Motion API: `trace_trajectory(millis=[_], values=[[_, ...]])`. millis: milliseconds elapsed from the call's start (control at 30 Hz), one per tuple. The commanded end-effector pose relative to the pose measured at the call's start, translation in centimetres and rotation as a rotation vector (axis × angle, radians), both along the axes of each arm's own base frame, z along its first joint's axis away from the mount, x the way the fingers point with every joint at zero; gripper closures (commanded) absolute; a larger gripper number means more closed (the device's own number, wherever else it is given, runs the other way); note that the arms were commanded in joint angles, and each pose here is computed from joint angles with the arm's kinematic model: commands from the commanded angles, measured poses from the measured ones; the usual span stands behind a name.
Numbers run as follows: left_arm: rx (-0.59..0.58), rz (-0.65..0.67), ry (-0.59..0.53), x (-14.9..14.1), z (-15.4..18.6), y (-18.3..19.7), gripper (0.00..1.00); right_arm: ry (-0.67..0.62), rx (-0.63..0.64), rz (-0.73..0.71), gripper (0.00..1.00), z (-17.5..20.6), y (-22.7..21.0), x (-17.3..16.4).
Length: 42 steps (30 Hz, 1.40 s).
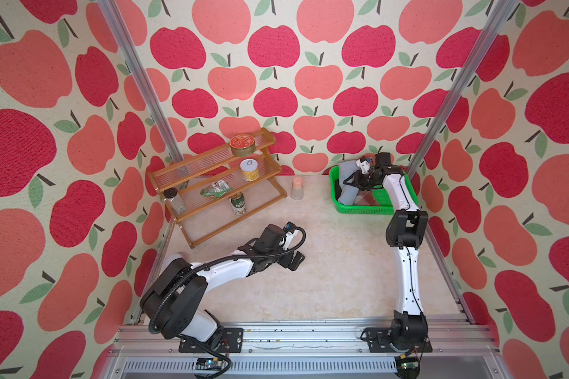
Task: Roll up the skirts
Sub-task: Place the skirt in the basket.
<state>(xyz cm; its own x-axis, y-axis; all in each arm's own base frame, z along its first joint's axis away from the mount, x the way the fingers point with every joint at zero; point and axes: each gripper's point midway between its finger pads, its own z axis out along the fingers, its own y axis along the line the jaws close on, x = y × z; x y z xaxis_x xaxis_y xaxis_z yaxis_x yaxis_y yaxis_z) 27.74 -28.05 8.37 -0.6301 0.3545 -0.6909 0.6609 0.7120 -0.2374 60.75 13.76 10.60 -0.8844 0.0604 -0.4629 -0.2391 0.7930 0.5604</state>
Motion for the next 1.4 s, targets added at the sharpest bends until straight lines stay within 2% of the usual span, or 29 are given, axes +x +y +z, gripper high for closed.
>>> trace_trajectory(millis=[0,133,367,433,533,567,633,700,1033,1367], values=[[-0.015,0.002,0.015,0.5,0.4,-0.7,0.0,0.051,-0.347,0.014,0.85,-2.8,-2.6,-2.6],[-0.002,0.013,0.034,0.4,0.0,-0.5,0.01,0.097,-0.534,0.003,0.85,-5.1,-2.2,-3.7],[0.02,0.026,0.062,0.3,-0.8,-0.3,0.0,0.17,-0.685,0.005,0.83,-8.9,-0.7,-5.8],[0.025,0.027,0.063,0.3,-0.9,-0.2,0.0,0.187,-0.689,0.008,0.72,-9.8,-0.3,-6.2],[0.035,0.028,0.06,0.4,-0.9,-0.2,0.0,0.211,-0.692,-0.015,0.38,-10.2,-0.8,-6.3],[0.04,0.029,0.06,0.5,-0.9,-0.1,0.0,0.209,-0.686,-0.024,0.3,-9.9,-1.0,-6.2],[0.043,0.031,0.061,0.5,-1.0,0.0,0.0,0.194,-0.668,-0.031,0.2,-9.0,-1.1,-6.0],[0.043,0.033,0.063,0.6,-1.1,0.0,0.0,0.154,-0.65,-0.032,0.17,-7.6,-1.0,-5.5],[0.053,0.044,0.058,1.0,-0.9,0.3,0.0,-0.045,-0.572,-0.076,0.15,1.1,-1.1,-4.4],[0.032,0.109,0.044,2.4,0.4,1.5,0.01,-0.139,-0.487,-0.082,0.14,5.5,-1.1,-5.2]])
